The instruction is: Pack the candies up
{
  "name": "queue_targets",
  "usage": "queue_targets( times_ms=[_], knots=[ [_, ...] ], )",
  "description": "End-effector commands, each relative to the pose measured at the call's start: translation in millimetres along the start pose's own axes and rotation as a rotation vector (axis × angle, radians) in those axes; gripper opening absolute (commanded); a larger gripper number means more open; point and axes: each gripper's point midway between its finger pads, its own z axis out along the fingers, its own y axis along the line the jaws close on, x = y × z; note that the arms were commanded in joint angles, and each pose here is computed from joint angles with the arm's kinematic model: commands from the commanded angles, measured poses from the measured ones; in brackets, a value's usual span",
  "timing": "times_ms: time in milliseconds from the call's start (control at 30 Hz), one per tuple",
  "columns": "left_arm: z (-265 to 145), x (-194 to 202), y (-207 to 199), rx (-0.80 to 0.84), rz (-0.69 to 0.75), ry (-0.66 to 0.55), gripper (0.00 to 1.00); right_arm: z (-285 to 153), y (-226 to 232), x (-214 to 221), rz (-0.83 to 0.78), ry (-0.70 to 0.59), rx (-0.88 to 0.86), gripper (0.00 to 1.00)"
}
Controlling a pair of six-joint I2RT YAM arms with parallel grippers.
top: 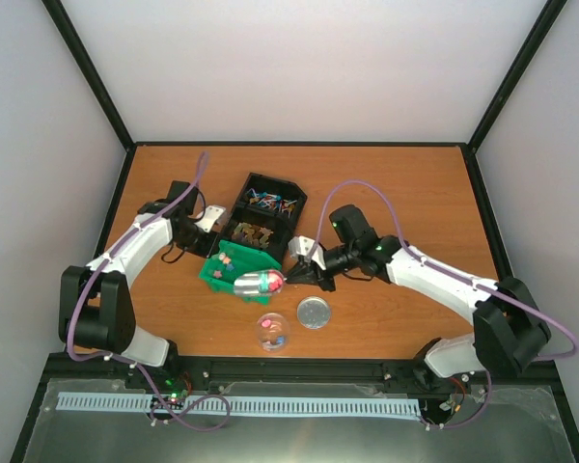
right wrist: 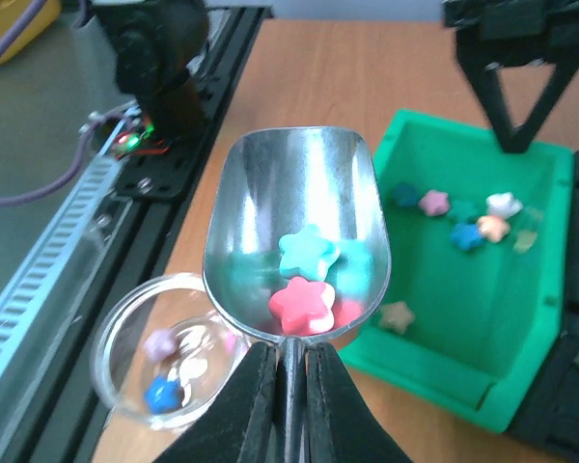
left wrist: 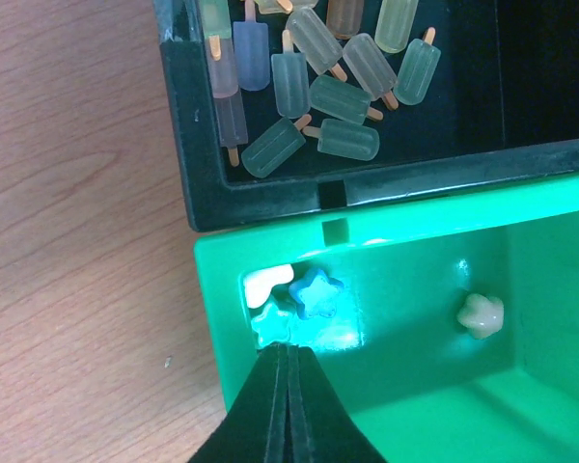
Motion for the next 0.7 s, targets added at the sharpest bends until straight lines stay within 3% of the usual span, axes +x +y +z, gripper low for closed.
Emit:
queue_targets(
  times_ms=[0, 267, 667],
  knots=[
    [-4.7, -9.3, 2.7, -0.015, 0.019, -0.006, 0.01, -22.1, 39.0, 15.4, -0.052, 0.107, -0.099, 0.03],
    [-5.8, -12.0, 1.1, -0.005, 0.02, -0.013, 0.01, -46.1, 68.0, 34.4, -0.09, 0.221, -0.11, 0.03],
    [-6.6, -13.1, -0.8, 0.002, 0.036, -0.02, 0.01, -49.1, 55.2, 56.0, -0.083, 0.418, -0.059, 0.03]
  ],
)
